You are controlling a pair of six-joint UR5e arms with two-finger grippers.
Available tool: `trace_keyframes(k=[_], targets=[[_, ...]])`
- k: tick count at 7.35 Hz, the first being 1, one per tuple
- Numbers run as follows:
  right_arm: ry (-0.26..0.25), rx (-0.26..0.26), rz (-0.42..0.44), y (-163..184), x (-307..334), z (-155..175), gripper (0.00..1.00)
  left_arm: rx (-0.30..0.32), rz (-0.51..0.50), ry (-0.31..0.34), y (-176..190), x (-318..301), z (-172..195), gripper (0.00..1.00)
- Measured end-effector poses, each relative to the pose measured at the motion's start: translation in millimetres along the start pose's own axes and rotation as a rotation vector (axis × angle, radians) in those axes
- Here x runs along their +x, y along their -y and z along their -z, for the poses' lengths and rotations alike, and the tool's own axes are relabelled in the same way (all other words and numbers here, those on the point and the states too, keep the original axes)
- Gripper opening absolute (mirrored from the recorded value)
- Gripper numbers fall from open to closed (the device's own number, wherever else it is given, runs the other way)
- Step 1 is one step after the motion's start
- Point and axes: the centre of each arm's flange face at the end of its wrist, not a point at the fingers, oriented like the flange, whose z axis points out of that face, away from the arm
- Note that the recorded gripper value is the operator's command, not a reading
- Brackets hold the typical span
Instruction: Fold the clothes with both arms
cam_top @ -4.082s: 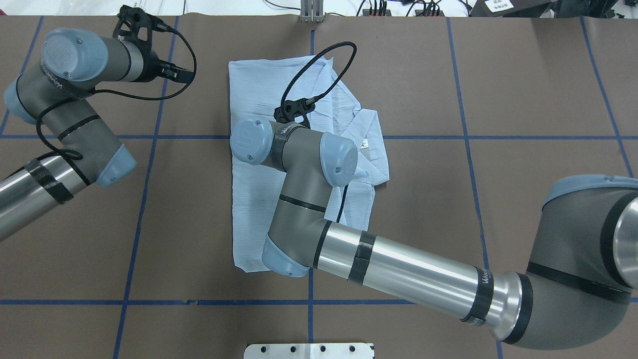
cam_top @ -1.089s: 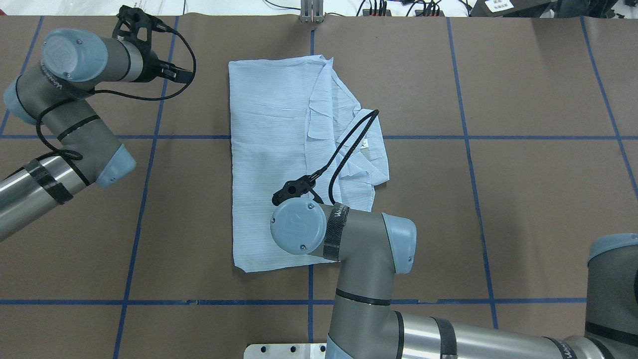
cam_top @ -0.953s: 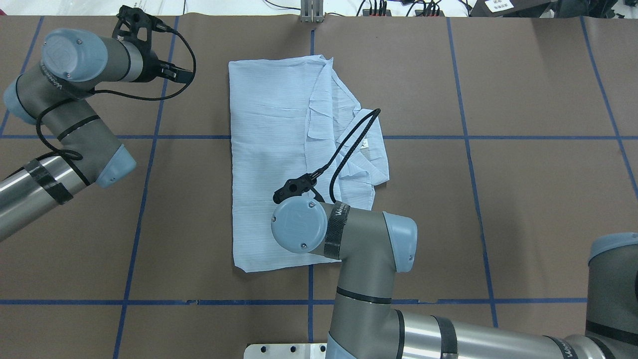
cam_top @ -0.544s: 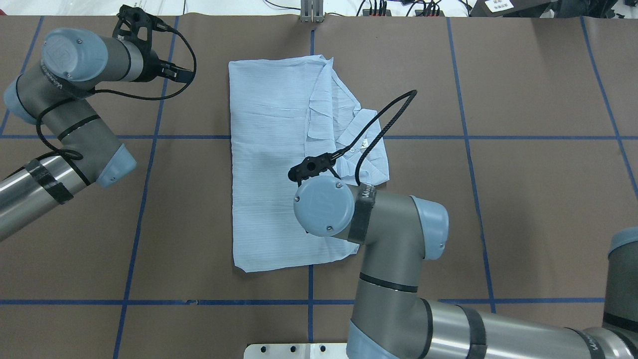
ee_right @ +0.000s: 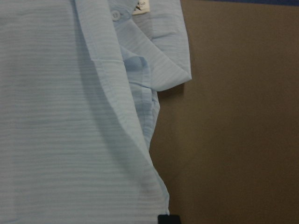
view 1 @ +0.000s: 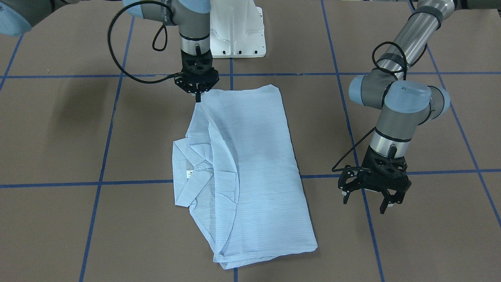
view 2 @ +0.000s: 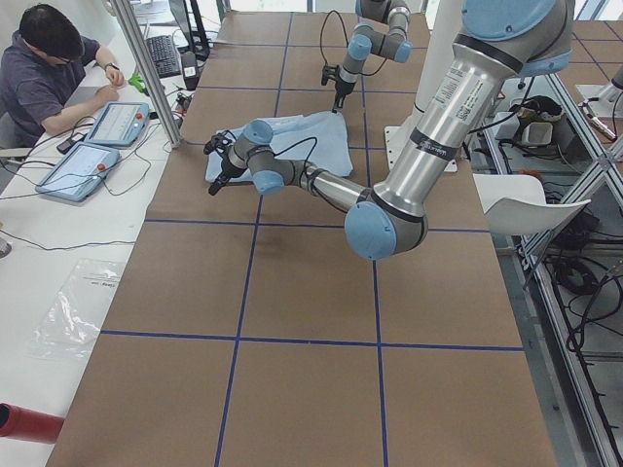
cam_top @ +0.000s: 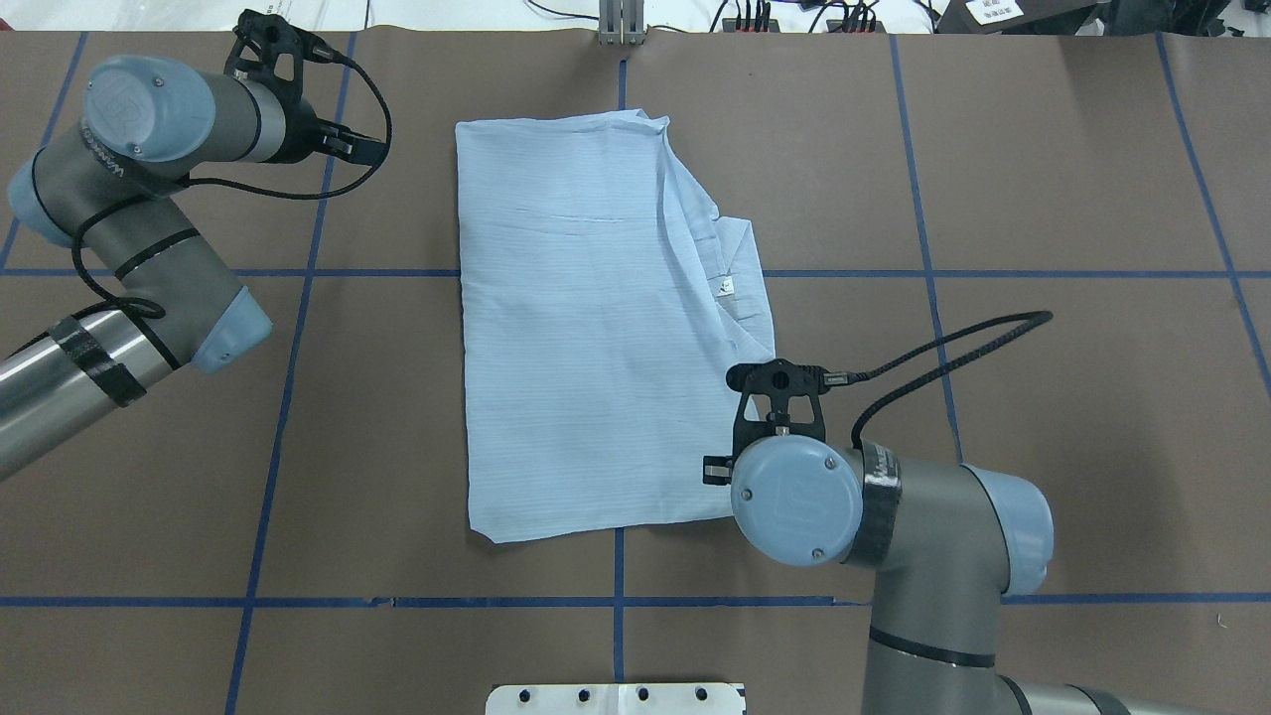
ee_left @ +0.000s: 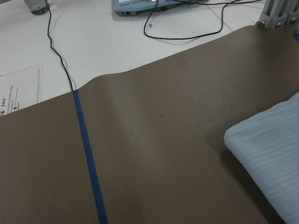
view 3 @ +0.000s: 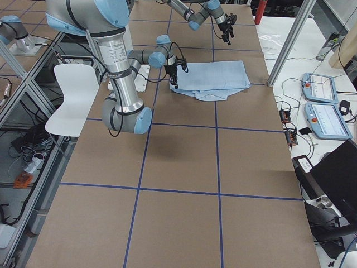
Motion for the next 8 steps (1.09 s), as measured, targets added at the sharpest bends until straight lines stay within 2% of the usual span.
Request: trace_keyframes(k=[1,3,4,6,8], targets=[[0.003,0.030,-0.042,-15.1,8.4,-10.6,1.00,0.000,0.000,0.000,0.0,0.0,0.0,1.00],[0.026,0.076,-0.071,-17.6,8.3,-12.5,1.00,0.001,-0.002,-0.002,0.6,0.7,0.8,1.00],[0.052,0.100,-0.076,1.1,0.3,-0.7,1.00,0.000,-0.002,-0.015,2.7,4.1,4.6,1.00],[0.139,0.121,-0.102,58.8,0.9,31.6,1.00,-0.034,0.040,-0.125,-3.7,17.1,33.5,1.00],[0.241,0.117,-0.119,94.3,30.5,40.8,1.00,-0.075,0.151,-0.242,-42.9,42.7,83.4,1.00]])
